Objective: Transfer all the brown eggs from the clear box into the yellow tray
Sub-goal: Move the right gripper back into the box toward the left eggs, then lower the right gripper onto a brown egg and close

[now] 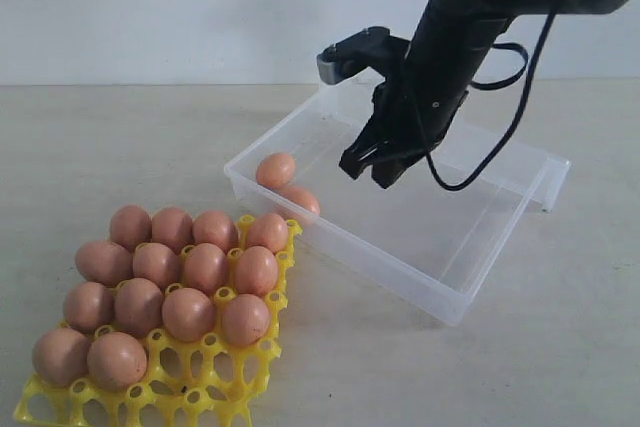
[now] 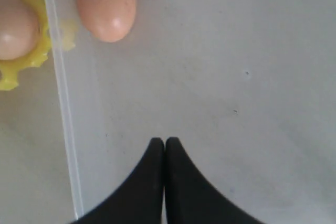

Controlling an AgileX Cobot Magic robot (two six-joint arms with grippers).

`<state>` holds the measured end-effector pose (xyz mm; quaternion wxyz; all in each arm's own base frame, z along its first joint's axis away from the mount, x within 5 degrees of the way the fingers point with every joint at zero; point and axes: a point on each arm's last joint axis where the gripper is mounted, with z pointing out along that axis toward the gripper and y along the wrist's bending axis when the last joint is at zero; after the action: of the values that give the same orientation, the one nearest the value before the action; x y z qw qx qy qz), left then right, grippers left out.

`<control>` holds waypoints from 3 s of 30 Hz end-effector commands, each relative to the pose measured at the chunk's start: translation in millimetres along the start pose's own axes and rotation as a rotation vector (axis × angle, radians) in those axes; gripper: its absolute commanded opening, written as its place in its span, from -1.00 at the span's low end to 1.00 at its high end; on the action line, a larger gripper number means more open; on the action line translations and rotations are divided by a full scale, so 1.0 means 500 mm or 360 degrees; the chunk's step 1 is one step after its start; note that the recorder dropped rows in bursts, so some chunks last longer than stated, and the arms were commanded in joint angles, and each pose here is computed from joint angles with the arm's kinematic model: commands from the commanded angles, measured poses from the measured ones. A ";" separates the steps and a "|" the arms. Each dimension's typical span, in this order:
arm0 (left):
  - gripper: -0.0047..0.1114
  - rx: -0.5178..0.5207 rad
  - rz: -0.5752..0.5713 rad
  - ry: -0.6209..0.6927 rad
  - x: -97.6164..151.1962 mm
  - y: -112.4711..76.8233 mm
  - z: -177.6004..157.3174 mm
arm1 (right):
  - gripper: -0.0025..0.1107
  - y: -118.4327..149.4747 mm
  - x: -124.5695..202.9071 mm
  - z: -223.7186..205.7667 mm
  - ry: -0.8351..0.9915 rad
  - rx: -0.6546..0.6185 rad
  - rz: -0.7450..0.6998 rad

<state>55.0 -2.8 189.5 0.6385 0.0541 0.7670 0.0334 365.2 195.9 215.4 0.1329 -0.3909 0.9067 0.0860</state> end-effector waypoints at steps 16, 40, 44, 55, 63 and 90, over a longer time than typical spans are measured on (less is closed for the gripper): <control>-0.99 0.0008 0.0002 -0.0018 0.000 0.000 0.000 | -0.69 -0.016 -0.108 0.078 -0.0280 -0.0295 -0.0099; -0.99 0.0008 0.0002 -0.0018 0.000 0.000 0.000 | -0.07 -0.027 -0.105 0.146 -0.0277 -0.0266 -0.0217; -0.99 0.0008 0.0002 -0.0018 0.000 0.000 0.000 | -0.07 -0.027 -0.107 0.146 -0.0299 -0.0267 -0.0211; -0.99 0.0008 0.0002 -0.0018 0.000 0.000 0.000 | -0.07 -0.015 -0.105 0.174 -0.0297 -0.0428 -0.0087; -0.99 0.0008 0.0002 -0.0018 0.000 0.000 0.000 | -0.07 -0.019 -0.089 0.222 -0.0214 -0.0443 -0.0067; -0.99 0.0008 0.0002 -0.0018 0.000 0.000 0.000 | -0.96 -0.046 -0.102 0.240 -0.0313 -0.0251 0.0320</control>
<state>55.0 -2.8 189.5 0.6385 0.0541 0.7670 0.0334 435.5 251.8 124.7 0.1839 -0.2847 0.9115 0.2330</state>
